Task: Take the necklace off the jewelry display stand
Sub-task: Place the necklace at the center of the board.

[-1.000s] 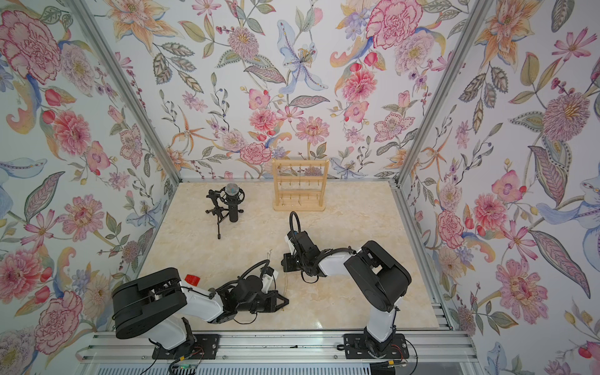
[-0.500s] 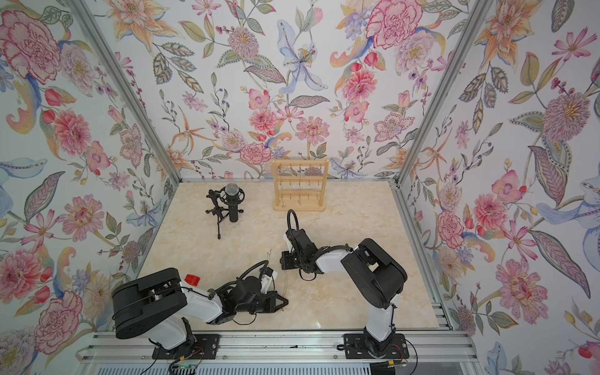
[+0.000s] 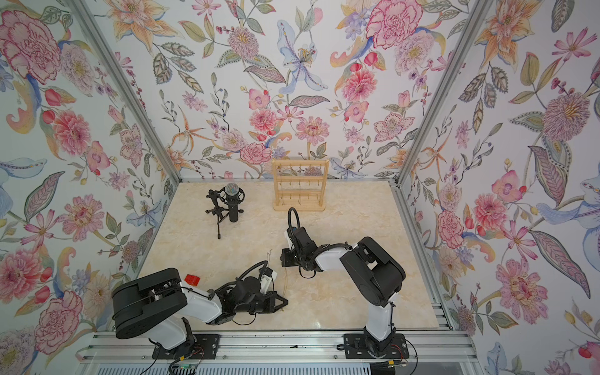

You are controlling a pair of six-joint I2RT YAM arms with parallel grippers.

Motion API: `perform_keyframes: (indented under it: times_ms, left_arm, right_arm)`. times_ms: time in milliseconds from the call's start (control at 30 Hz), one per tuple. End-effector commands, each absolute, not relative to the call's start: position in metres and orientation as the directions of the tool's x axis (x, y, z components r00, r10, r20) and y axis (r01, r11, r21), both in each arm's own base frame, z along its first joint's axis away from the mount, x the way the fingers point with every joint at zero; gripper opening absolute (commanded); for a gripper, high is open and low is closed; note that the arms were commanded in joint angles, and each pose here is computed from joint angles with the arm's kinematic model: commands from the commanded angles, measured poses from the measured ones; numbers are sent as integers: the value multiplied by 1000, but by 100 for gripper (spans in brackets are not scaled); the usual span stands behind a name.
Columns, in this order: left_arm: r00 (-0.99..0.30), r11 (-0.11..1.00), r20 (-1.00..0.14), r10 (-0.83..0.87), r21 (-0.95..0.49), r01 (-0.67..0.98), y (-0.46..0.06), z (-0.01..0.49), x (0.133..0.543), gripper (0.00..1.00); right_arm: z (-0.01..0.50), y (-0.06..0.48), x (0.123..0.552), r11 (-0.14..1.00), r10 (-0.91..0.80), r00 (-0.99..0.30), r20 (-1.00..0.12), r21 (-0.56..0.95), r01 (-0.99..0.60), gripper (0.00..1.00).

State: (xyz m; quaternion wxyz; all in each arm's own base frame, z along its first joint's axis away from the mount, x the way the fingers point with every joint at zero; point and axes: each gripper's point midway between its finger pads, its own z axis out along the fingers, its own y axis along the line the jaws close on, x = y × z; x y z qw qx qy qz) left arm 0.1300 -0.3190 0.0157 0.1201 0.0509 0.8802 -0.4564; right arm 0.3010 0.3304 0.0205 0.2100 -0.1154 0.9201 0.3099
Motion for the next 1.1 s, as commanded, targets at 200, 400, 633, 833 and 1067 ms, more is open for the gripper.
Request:
perform_keyframes:
  times_ms: [200, 400, 633, 833, 1067]
  left_arm:
    - [-986, 701, -169, 10, -702, 128, -287, -25, 110, 0]
    - [-986, 701, -166, 9, -702, 124, -287, -26, 110, 0]
    - [-986, 700, -163, 13, -704, 125, -289, -26, 110, 0]
    - [-986, 698, -164, 8, -706, 123, -287, -26, 110, 0]
    - [-987, 696, -163, 7, -707, 122, -287, -26, 110, 0]
  right_arm:
    - [28, 326, 307, 770, -52, -867, -496, 533, -352, 8]
    - [51, 323, 294, 744, -93, -836, -540, 520, -419, 8]
    - [54, 329, 280, 732, -155, -831, -535, 502, -460, 9]
    - [38, 333, 275, 748, -177, -858, -482, 500, -435, 8]
    - [30, 335, 274, 750, -182, -871, -456, 509, -423, 8]
